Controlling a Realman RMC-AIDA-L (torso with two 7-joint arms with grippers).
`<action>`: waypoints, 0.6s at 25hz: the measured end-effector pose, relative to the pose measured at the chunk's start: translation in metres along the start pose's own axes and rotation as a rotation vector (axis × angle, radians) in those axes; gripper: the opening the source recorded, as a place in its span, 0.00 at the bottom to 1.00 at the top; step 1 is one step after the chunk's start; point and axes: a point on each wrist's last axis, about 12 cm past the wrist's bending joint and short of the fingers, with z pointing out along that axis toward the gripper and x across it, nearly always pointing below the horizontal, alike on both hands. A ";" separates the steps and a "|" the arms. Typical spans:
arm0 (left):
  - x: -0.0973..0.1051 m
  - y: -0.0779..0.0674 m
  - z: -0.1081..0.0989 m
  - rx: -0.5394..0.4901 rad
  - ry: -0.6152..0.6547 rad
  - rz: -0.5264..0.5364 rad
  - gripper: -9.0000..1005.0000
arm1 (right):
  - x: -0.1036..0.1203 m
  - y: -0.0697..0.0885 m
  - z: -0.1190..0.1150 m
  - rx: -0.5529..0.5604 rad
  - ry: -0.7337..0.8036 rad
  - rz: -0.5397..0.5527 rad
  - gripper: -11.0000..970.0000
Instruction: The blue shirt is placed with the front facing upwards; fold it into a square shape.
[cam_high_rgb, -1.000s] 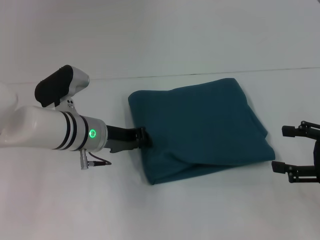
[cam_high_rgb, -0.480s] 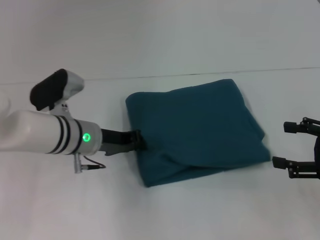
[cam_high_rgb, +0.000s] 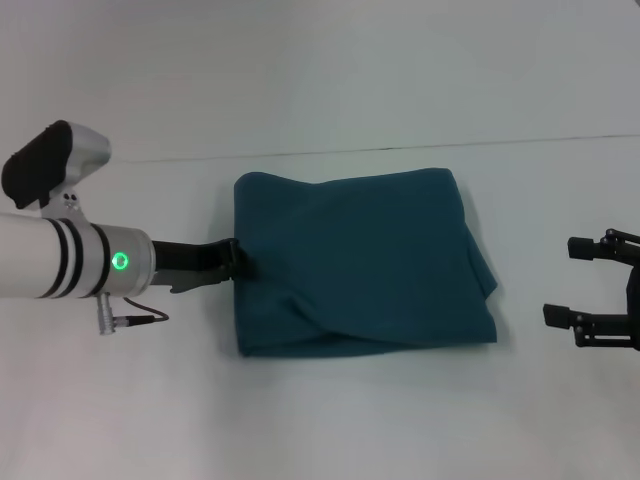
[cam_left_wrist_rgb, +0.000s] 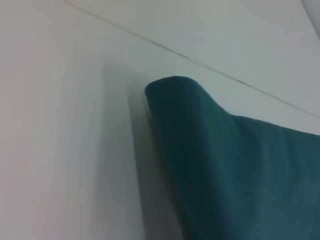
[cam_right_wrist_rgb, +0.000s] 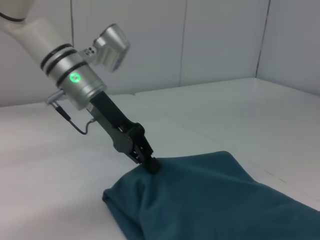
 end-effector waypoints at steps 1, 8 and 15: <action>-0.001 0.000 -0.002 0.002 -0.001 0.003 0.09 | 0.000 0.000 0.000 0.002 -0.003 0.001 0.97; 0.002 0.010 -0.011 -0.005 0.005 -0.003 0.09 | 0.000 -0.002 0.004 0.014 -0.011 0.010 0.97; 0.005 0.020 -0.021 -0.014 0.000 -0.014 0.09 | -0.001 -0.004 0.009 0.009 -0.019 0.015 0.97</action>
